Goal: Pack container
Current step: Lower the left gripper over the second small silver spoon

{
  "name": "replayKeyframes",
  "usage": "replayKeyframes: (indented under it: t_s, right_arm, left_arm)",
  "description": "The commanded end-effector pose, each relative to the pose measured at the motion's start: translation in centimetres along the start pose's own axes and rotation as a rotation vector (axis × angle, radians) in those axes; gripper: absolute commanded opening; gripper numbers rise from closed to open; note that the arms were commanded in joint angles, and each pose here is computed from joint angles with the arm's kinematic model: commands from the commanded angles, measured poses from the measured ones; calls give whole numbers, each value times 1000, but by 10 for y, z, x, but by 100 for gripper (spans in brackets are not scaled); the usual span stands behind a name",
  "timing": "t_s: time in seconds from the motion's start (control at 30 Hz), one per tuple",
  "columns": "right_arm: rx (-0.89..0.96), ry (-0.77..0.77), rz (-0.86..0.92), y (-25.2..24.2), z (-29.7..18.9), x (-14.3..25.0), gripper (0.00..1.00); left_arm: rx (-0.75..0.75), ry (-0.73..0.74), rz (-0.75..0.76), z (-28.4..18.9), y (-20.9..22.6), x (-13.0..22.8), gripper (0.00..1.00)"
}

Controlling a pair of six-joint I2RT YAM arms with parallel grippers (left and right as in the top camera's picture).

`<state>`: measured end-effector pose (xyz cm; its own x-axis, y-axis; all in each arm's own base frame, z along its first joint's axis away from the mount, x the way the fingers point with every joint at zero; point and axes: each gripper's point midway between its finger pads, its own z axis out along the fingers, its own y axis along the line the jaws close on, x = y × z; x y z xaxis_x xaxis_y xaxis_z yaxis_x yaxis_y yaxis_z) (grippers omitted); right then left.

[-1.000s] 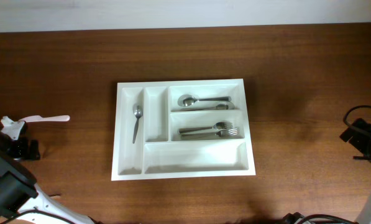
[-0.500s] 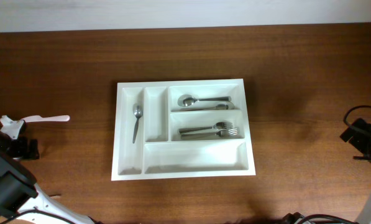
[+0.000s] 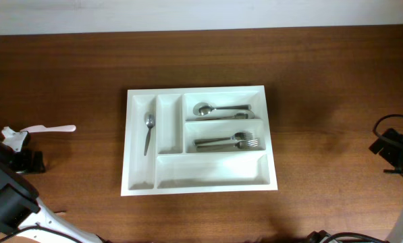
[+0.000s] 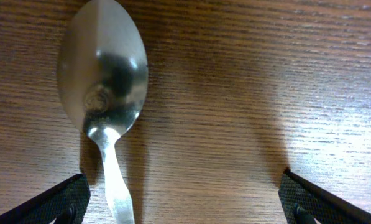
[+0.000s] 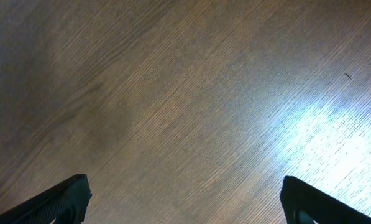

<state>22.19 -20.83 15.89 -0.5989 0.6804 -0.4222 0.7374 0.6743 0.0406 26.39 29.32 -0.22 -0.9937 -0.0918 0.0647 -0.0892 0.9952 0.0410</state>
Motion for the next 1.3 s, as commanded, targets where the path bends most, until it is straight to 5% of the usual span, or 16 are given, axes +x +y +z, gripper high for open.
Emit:
replayKeyframes:
  t_s: [0.0,0.33,0.47,0.83,1.17,1.27]
  right_arm:
    - [-3,0,15,-1,1,-1,99]
    - [-3,0,15,-1,1,-1,99]
    - [-3,0,15,-1,1,-1,99]
    - [-3,0,15,-1,1,-1,99]
    - [-3,0,15,-1,1,-1,99]
    - [-3,0,15,-1,1,-1,99]
  left_arm:
    - [46,-7,-42,12,-4,-4,99]
    - [43,-17,-43,14,-2,-6,98]
    - [34,-27,-44,14,0,-9,67]
    - [34,-28,-44,14,0,-9,26]
    - [35,-28,-43,14,-1,-9,27]
    - [35,-28,-43,14,-1,-9,19]
